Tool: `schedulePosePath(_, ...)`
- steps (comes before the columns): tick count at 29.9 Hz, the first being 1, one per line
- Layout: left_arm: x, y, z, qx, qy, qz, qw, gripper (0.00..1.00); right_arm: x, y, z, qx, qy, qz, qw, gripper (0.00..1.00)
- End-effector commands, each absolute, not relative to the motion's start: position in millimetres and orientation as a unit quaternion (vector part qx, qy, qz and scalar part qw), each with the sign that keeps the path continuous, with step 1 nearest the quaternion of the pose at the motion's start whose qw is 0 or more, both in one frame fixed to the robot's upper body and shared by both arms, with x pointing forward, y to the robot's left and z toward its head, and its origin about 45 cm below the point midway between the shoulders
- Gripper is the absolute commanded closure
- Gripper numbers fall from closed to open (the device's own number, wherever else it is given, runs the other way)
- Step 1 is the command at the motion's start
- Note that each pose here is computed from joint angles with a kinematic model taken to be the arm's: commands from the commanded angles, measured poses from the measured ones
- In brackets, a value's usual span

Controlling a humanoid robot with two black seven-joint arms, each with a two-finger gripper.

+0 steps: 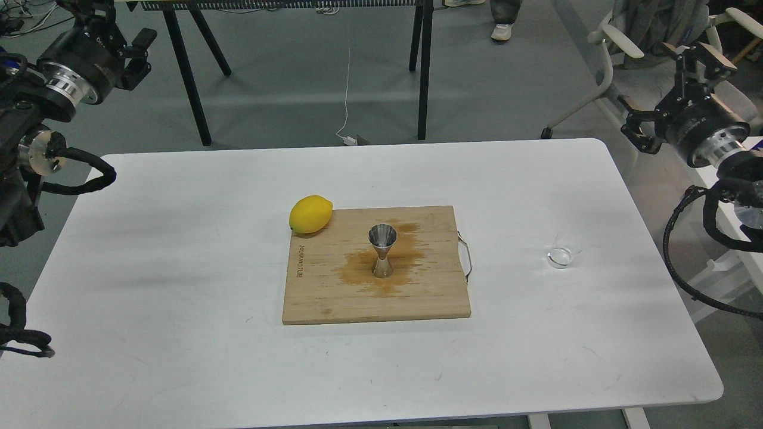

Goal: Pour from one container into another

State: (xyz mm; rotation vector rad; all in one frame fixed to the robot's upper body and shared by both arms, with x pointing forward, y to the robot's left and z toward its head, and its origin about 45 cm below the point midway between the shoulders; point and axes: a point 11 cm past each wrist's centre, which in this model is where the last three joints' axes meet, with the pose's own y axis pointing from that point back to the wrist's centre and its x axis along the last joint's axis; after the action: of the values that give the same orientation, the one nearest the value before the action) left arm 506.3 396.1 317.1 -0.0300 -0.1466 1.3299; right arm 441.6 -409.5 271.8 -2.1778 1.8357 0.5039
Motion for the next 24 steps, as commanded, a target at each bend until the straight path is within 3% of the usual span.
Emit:
schedulePosePath(1, 507, 385, 308, -0.015, -0.059, 0.610, 0.790, 0.00, 422, -426, 261, -0.733, 0.613, 0.210, 0.205, 0.07)
schedulePosePath(7, 496, 381, 268, -0.015, -0.017, 0.615, 0.788, 0.01, 410, -418, 234, -0.727, 0.608, 0.238, 0.213, 0.02)
schedulePosePath(15, 475, 397, 226, -0.058, 0.049, 0.649, 0.757, 0.00, 411, -415, 229, -0.722, 0.610, 0.243, 0.219, 0.01)
schedulePosePath(24, 472, 399, 221, -0.057, 0.053, 0.651, 0.755, 0.00, 411, -416, 229, -0.720, 0.612, 0.243, 0.219, 0.01)
